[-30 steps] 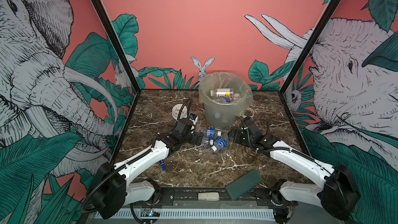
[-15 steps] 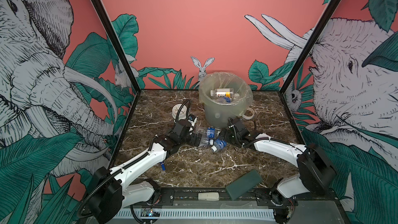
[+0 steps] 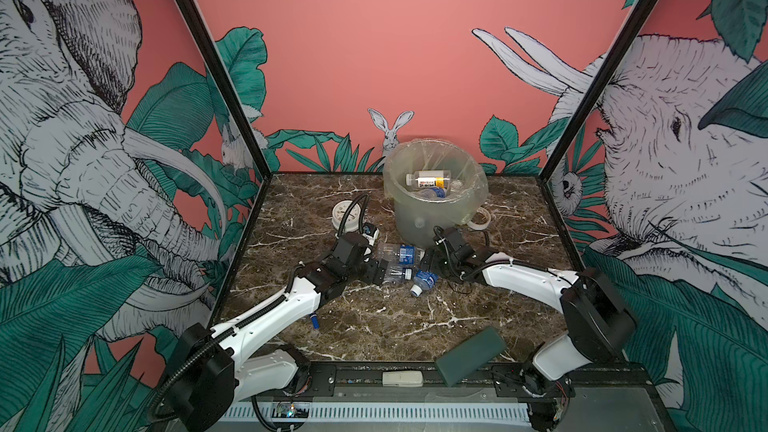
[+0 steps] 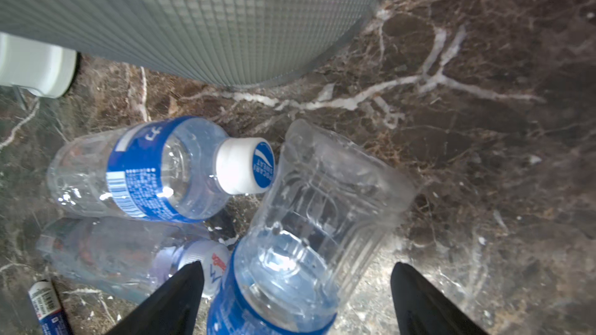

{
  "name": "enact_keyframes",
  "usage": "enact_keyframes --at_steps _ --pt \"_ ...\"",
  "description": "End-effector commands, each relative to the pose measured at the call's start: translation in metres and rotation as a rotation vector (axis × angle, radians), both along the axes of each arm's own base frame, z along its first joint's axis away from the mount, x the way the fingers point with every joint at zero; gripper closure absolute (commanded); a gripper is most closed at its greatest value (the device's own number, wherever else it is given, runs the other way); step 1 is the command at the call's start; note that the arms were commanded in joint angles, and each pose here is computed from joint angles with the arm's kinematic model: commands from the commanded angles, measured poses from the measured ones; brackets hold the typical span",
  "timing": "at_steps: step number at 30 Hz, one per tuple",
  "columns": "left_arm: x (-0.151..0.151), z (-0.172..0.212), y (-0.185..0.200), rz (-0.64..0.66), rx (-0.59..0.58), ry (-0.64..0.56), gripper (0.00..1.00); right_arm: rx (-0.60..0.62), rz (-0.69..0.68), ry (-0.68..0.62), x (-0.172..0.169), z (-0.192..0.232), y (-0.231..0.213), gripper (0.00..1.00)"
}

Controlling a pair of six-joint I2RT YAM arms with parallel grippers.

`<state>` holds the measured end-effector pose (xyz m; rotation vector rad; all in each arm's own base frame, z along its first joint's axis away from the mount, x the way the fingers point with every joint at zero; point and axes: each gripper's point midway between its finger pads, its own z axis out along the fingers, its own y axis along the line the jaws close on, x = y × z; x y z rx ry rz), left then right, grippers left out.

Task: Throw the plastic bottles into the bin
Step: 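Lower the right gripper onto the upright clear bottle and close it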

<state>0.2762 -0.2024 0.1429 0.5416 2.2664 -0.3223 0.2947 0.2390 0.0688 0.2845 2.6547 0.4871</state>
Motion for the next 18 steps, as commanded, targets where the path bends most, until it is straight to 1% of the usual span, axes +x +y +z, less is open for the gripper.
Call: enact_keyframes --at_steps 1,3,10,18 --pt "-0.002 0.000 0.005 0.004 0.004 -0.008 0.02 -0.055 0.032 -0.010 0.001 -0.001 -0.003 0.09" --pt "-0.002 -0.001 0.005 0.004 0.001 -0.005 0.02 -0.095 0.067 -0.010 0.000 -0.002 -0.006 0.10" --pt "-0.002 0.000 0.005 0.005 0.002 -0.005 0.02 -0.207 0.108 -0.015 -0.007 -0.002 -0.025 0.14" --pt "-0.001 0.000 0.002 0.000 -0.004 -0.001 0.02 -0.226 0.132 0.020 -0.015 -0.014 -0.031 0.15"
